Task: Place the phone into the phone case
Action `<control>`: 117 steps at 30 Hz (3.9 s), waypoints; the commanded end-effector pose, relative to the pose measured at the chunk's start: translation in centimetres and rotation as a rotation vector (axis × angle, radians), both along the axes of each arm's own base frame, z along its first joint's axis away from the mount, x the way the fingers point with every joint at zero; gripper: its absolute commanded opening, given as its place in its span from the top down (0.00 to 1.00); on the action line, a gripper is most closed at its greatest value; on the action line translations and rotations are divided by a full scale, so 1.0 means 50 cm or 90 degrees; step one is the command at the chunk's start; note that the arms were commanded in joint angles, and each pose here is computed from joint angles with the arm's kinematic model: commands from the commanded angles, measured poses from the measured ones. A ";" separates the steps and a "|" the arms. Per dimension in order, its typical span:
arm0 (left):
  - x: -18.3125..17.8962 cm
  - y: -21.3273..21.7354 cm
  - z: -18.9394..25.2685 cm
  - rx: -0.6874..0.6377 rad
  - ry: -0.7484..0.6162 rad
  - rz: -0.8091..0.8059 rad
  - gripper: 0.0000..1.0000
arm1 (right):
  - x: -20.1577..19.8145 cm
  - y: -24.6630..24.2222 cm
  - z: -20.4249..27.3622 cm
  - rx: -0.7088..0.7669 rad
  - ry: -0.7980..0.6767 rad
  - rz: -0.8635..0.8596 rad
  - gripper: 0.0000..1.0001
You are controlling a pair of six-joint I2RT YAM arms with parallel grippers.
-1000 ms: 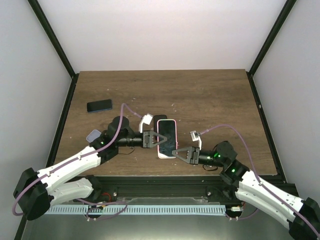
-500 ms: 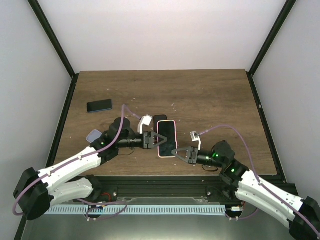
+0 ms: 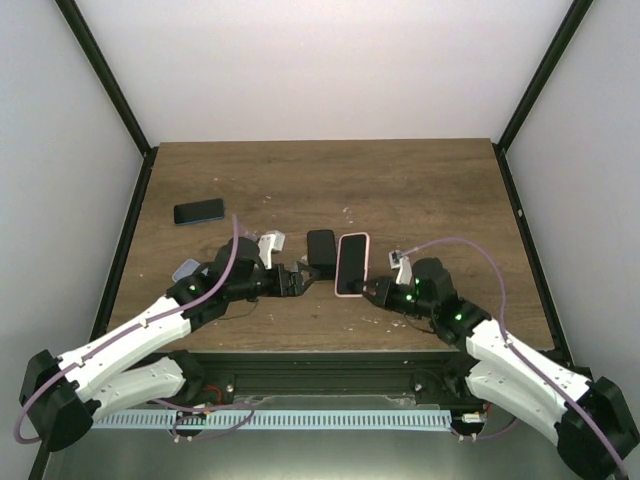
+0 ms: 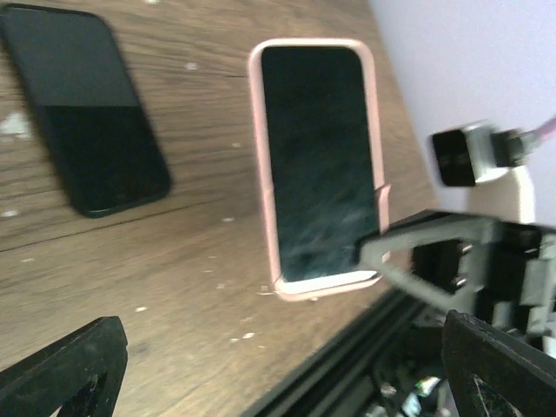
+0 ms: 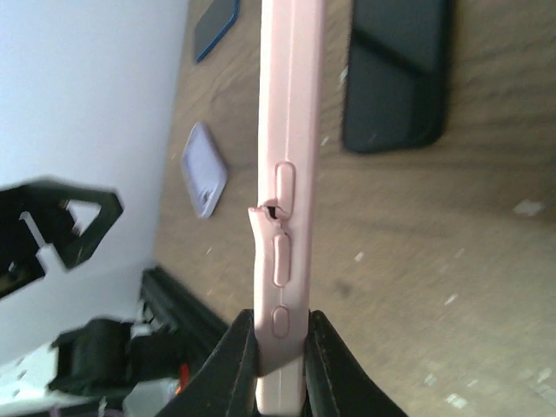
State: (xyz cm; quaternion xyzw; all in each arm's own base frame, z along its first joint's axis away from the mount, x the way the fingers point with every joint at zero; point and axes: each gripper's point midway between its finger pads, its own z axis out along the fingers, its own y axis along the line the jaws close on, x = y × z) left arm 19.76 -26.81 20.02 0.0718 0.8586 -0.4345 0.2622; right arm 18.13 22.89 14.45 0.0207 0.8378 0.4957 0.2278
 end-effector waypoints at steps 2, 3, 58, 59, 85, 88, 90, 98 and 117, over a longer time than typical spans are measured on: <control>0.031 0.078 -0.060 0.160 0.006 0.096 0.00 | 0.089 -0.026 0.062 -0.030 -0.096 -0.014 0.99; 0.036 0.087 -0.071 0.186 0.007 0.106 0.00 | 0.101 -0.030 0.054 -0.037 -0.088 -0.012 0.99; 0.190 0.526 -0.342 0.425 0.418 0.745 0.73 | 0.225 -0.147 -0.076 -0.075 0.043 -0.064 0.13; 0.187 0.527 -0.343 0.423 0.422 0.751 0.73 | 0.223 -0.148 -0.075 -0.075 0.040 -0.066 0.13; 0.198 0.446 -0.333 0.379 0.391 0.642 1.00 | 0.188 -0.151 -0.053 -0.070 0.012 -0.083 0.15; 0.207 0.384 -0.318 0.386 0.350 0.543 1.00 | 0.177 -0.141 -0.042 -0.062 0.004 -0.076 0.15; 0.207 0.342 -0.313 0.384 0.331 0.477 1.00 | 0.170 -0.135 -0.035 -0.058 -0.001 -0.073 0.15; 0.166 0.200 -0.311 0.371 0.284 0.281 1.00 | 0.150 -0.113 -0.024 -0.048 -0.009 -0.064 0.14; 0.145 0.143 -0.287 0.283 0.266 0.210 0.56 | 0.109 0.008 -0.022 -0.102 0.005 -0.006 0.37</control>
